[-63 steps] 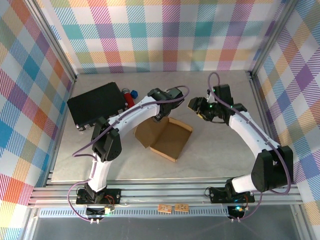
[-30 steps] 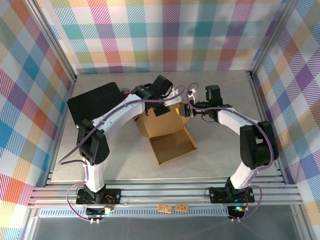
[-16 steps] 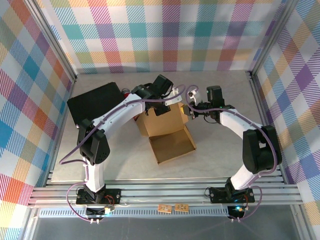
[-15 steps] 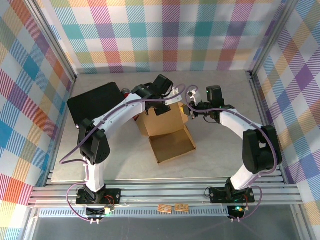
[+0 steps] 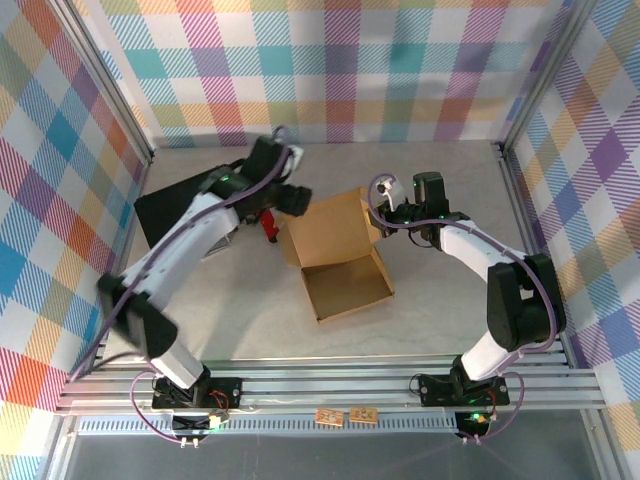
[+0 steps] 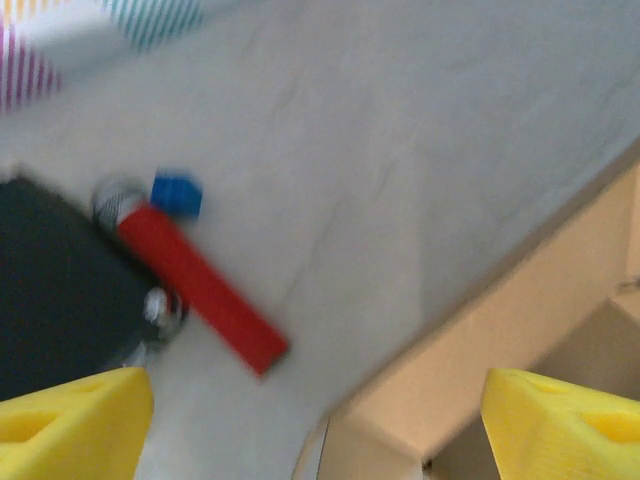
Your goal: Fold the paper box
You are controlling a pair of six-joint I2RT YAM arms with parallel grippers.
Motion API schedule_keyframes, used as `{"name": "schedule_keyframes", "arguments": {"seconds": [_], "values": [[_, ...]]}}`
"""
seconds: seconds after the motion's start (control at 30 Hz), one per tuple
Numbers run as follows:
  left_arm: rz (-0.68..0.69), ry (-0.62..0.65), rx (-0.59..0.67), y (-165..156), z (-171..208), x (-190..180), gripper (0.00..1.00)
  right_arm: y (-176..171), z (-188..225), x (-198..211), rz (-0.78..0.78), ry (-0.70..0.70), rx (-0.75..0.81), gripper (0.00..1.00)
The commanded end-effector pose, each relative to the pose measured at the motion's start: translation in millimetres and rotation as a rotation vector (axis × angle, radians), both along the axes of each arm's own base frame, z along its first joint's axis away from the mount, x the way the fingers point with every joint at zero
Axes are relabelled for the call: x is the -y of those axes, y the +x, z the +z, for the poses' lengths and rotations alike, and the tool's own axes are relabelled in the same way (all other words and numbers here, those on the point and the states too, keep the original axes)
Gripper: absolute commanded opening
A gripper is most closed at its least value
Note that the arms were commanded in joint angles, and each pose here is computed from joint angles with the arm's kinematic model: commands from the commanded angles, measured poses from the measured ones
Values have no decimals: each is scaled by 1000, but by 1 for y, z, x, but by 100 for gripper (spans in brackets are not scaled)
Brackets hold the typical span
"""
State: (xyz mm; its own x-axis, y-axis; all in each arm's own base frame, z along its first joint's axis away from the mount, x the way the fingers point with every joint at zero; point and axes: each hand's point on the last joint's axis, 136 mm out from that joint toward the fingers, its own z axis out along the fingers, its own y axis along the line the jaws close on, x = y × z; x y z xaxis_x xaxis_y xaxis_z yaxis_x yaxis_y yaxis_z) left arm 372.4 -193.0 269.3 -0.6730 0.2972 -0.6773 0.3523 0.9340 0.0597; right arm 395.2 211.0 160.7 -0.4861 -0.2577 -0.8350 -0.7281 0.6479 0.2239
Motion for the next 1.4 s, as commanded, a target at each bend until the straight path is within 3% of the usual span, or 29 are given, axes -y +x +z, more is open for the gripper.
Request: {"name": "schedule_keyframes", "arguments": {"seconds": [0.0,0.1,0.27,0.53,0.83,1.07,1.17,1.37], "values": [[32,-203,-136,-38,-27,-6,80,8,15,-2,24,12,64,0],[34,-264,-146,-41,-45,-13,73,8,13,-3,29,12,60,0],[8,-214,-257,-44,-86,-19,61,9,12,-3,26,18,46,0],[-16,-168,-284,-40,-122,-18,65,5,12,-3,29,19,37,0],[9,-215,-283,-18,-136,-5,58,4,10,-2,23,20,21,0],[29,-253,-297,-11,-132,8,37,7,9,-1,6,22,17,0],[62,-218,-299,-13,-133,9,26,10,11,0,-13,29,14,0],[126,-139,-290,-12,-130,17,16,17,18,1,-102,65,3,0]]}}
